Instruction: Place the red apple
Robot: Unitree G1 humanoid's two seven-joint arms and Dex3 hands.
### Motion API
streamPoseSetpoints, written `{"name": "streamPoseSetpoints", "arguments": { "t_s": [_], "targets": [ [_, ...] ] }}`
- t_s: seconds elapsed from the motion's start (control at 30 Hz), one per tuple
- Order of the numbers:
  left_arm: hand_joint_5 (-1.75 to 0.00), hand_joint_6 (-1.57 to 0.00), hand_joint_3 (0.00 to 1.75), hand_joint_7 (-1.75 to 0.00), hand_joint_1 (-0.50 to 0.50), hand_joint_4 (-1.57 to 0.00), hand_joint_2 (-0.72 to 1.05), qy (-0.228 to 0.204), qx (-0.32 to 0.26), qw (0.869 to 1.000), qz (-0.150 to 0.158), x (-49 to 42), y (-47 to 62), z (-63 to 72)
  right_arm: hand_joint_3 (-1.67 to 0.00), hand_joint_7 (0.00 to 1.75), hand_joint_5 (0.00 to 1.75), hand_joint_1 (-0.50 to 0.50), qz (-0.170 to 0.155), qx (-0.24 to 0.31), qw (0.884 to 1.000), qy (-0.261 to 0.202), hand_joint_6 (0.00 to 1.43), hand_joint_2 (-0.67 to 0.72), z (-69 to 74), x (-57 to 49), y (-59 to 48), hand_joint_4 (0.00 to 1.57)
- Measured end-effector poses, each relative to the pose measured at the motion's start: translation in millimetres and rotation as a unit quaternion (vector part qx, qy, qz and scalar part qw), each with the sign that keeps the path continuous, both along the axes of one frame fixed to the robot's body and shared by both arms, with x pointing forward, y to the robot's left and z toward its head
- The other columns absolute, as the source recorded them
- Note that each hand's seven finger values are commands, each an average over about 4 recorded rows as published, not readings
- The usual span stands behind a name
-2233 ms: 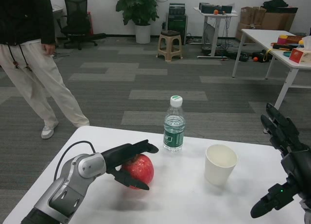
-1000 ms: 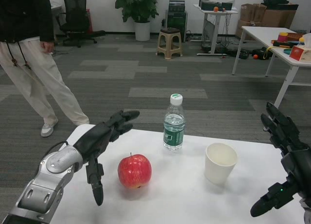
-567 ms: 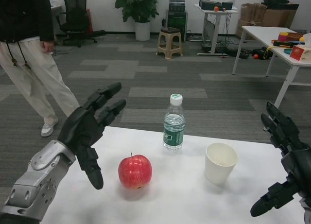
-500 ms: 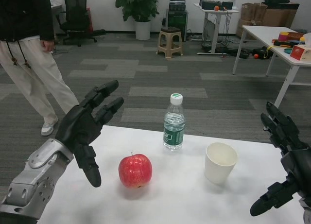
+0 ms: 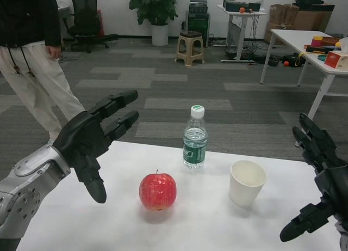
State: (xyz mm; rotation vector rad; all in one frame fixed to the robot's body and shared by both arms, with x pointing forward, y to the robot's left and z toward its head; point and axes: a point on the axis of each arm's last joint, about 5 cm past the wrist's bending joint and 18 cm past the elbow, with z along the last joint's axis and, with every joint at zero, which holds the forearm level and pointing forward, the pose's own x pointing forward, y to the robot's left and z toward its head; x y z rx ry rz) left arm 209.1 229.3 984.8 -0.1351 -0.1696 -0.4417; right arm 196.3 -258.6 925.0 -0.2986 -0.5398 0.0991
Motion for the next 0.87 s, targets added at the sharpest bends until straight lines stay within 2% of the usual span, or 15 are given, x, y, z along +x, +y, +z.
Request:
{"name": "streamPoseSetpoints", "arguments": {
  "t_s": [0.1, 0.3, 0.43, 0.73, 0.87],
  "targets": [
    [0.0, 0.0, 0.07, -0.37, -0.5, 0.0, -0.19, 0.001, 0.0, 1.0, 0.0, 0.0, 0.2, 0.0, -0.02, 0.14, 0.0, -0.38, 0.001, 0.0, 1.0, 0.0, 0.0, 0.34, 0.2, 0.1, 0.3, 0.0],
    [0.0, 0.0, 0.07, -0.35, -0.5, 0.0, -0.19, 0.001, 0.0, 1.0, 0.001, -0.1, 0.2, 0.0, 0.0, 0.14, 0.0, -0.38, 0.002, 0.0, 1.0, -0.002, 0.0, 0.34, 0.7, 0.3, 0.7, 0.0],
    [0.0, 0.0, 0.0, -0.35, -0.5, 0.0, -0.19, 0.0, -0.001, 1.0, 0.002, -0.1, 0.4, 0.0, -0.04, 0.14, 0.0, -0.38, 0.002, 0.0, 1.0, -0.002, 0.0, 0.34, 0.8, 0.3, 0.7, 0.0],
    [0.0, 0.0, 0.04, -0.35, -0.5, 0.0, -0.19, 0.0, -0.002, 1.0, 0.002, -0.2, 0.4, 0.0, 0.0, 0.14, 0.0, -0.38, 0.003, 0.0, 1.0, -0.003, 0.0, 0.34, 1.3, 0.6, 1.1, 0.0],
    [0.0, 0.0, 0.0, -0.4, -0.5, 0.0, -0.19, 0.0, -0.002, 1.0, 0.002, -0.2, 0.4, 0.0, 0.0, 0.14, 0.0, -0.38, 0.003, 0.0, 1.0, -0.004, 0.0, 0.34, 1.3, 0.6, 1.2, 0.0]
  ]
}}
